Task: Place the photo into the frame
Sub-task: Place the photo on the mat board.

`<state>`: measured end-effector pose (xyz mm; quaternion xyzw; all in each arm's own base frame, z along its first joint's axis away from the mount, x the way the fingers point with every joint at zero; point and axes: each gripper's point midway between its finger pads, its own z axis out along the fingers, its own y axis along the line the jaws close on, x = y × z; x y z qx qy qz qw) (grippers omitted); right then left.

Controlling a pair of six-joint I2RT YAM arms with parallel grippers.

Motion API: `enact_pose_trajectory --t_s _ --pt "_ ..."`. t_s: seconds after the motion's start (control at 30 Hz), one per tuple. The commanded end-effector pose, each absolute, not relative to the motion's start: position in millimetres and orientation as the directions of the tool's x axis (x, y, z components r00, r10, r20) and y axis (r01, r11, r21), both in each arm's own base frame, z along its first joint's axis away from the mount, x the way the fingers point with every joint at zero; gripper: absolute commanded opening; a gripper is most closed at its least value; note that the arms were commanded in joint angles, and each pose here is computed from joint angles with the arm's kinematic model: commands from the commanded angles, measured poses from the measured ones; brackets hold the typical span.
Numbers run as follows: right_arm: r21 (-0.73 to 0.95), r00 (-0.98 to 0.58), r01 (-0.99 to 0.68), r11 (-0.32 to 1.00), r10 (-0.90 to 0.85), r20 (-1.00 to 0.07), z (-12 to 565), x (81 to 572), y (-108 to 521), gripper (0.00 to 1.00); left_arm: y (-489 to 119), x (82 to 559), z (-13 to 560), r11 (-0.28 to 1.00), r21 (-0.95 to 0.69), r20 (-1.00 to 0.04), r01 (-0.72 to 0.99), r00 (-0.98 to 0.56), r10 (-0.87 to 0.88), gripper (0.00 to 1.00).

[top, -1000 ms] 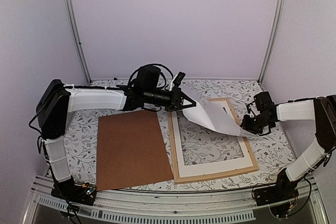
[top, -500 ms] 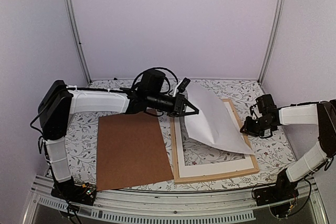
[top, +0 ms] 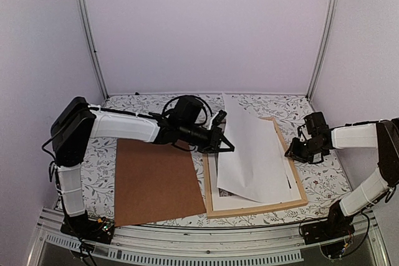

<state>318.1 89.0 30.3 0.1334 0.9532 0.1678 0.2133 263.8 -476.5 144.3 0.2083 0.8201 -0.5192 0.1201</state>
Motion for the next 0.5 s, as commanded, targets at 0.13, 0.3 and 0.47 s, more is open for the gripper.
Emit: enact_pose_trajectory --t_s 0.13,0.3,0.47 --pt "0.477 -0.852 0.155 0.865 0.361 -0.378 61 335 106 0.39 -473 265 126 0.377 -0.882 -0.251 0.283 -0.959 0.133 0.0" --pt "0.462 -0.851 0.14 0.876 0.345 -0.396 70 340 105 0.47 -469 266 127 0.354 -0.91 -0.201 0.215 -0.977 0.075 0.0" --pt "0.45 -0.854 0.128 0.884 0.329 -0.403 73 342 105 0.49 -466 270 133 0.342 -0.92 -0.192 0.193 -0.981 0.036 0.0"
